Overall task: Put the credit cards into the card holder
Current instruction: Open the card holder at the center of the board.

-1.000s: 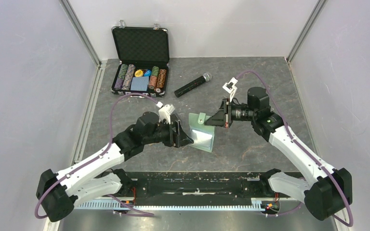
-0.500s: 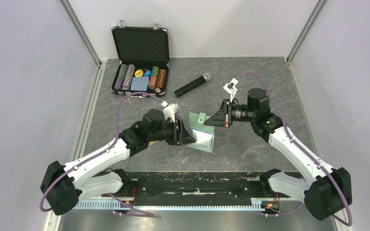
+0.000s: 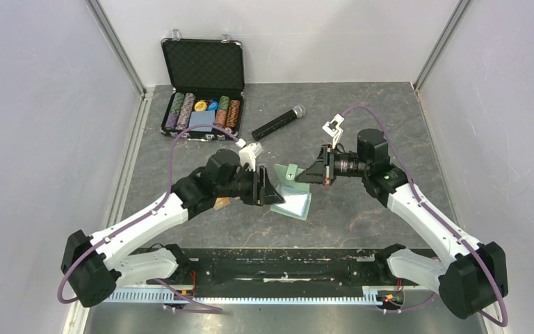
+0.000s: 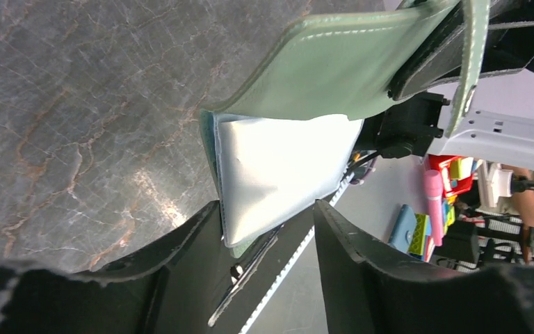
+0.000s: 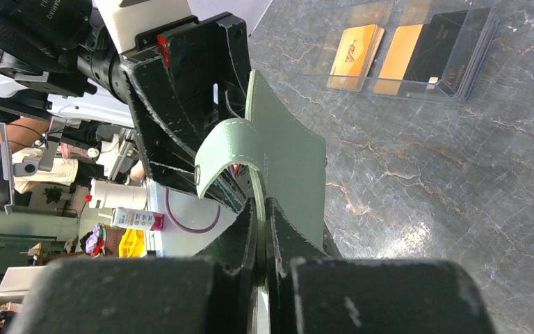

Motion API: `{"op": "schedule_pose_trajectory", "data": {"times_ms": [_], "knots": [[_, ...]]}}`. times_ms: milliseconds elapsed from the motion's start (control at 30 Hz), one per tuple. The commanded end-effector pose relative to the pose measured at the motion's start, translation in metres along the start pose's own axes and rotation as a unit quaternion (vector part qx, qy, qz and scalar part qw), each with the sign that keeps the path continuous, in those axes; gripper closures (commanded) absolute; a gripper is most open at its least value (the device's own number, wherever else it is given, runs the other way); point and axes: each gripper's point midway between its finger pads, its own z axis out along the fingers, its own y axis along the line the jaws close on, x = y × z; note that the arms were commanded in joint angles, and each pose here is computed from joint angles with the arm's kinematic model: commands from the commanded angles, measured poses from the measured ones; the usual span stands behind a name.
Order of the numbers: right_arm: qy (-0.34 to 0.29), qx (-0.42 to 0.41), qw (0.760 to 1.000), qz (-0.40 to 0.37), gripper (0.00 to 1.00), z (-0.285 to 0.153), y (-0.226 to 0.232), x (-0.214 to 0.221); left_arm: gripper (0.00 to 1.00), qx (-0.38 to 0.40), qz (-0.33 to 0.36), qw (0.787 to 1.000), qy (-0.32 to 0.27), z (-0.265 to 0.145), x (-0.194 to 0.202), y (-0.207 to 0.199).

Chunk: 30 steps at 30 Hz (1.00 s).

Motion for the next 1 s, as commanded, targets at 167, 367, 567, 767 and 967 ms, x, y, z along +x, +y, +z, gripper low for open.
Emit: {"op": "schedule_pose_trajectory", "data": {"times_ms": [167, 367, 567, 767, 967], "knots": [[-0.005, -0.008, 1.000, -0.012, 1.00, 0.000, 0.004, -0.003, 0.39, -0.020, 0.052, 0.998, 0.009, 0.000, -0.010, -0.002], [-0.005, -0.009, 1.000, -0.013, 1.00, 0.000, 0.006, -0.006, 0.39, -0.089, 0.062, 0.994, 0.021, 0.003, -0.010, 0.019], [-0.004, -0.012, 1.000, -0.013, 1.00, 0.000, 0.008, -0.006, 0.39, -0.057, 0.066, 0.996, 0.022, 0.014, -0.009, 0.011], [-0.004, -0.012, 1.000, -0.012, 1.00, 0.000, 0.007, -0.007, 0.51, -0.033, 0.059, 0.997, 0.030, 0.020, -0.005, 0.005], [-0.002, -0.010, 1.000, -0.010, 1.00, 0.001, 0.005, -0.005, 0.61, -0.031, 0.061, 0.997, 0.032, 0.014, -0.006, -0.001]]}}
